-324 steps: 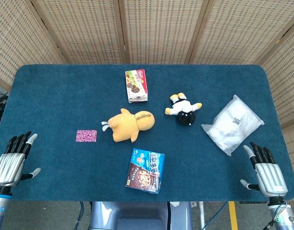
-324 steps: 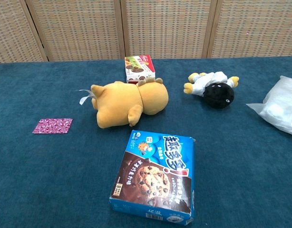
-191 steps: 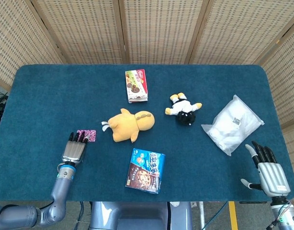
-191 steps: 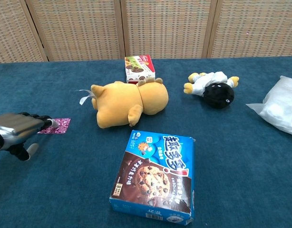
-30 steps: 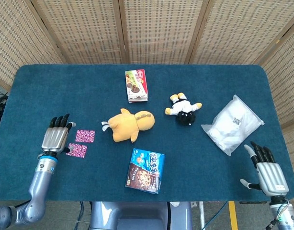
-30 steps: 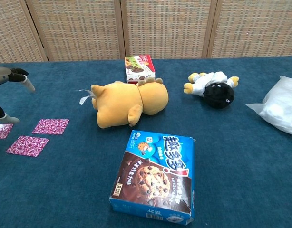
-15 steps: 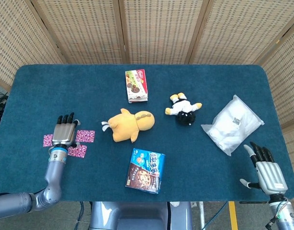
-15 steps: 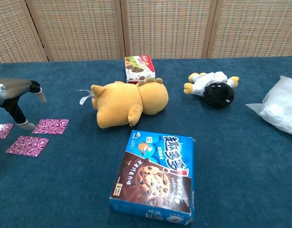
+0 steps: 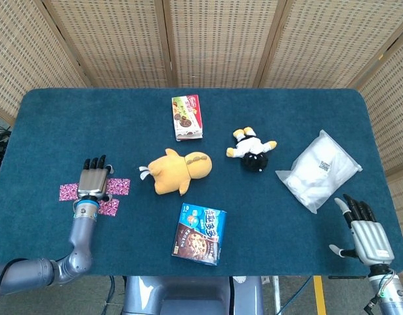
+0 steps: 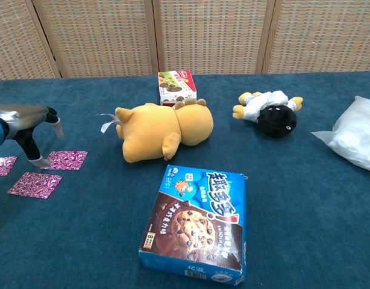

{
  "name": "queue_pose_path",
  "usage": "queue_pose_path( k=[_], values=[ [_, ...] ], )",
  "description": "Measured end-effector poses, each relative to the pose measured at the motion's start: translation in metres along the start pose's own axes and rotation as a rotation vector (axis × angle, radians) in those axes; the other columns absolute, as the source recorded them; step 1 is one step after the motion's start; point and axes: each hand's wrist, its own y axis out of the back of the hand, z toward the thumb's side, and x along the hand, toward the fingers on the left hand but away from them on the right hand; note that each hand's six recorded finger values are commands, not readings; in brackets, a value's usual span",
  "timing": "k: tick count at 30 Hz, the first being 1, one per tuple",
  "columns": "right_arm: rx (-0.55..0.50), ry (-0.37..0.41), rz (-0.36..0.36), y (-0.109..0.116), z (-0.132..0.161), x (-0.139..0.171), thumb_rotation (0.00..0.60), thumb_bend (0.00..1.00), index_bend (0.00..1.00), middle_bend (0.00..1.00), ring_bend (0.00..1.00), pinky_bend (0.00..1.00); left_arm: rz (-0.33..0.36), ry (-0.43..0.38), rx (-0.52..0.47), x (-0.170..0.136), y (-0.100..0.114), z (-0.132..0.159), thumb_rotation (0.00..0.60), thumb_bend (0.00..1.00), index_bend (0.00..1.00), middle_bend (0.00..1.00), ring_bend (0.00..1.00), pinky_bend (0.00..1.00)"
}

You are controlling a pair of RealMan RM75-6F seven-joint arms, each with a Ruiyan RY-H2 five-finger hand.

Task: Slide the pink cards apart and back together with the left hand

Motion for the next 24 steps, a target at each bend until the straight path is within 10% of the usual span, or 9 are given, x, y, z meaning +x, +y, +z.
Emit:
queue_pose_path(
  k=[24],
  values=[
    [-0.002, 0.038, -0.052, 0.0063, 0.0065, 0.0009, 0.6, 0.0, 0.0, 0.0, 0.0, 0.0, -0.032, 0.014, 0.024, 0.0064, -0.0098, 0.0018, 0.6, 0.24, 0.29, 0.0, 0.0, 0.0]
  ],
)
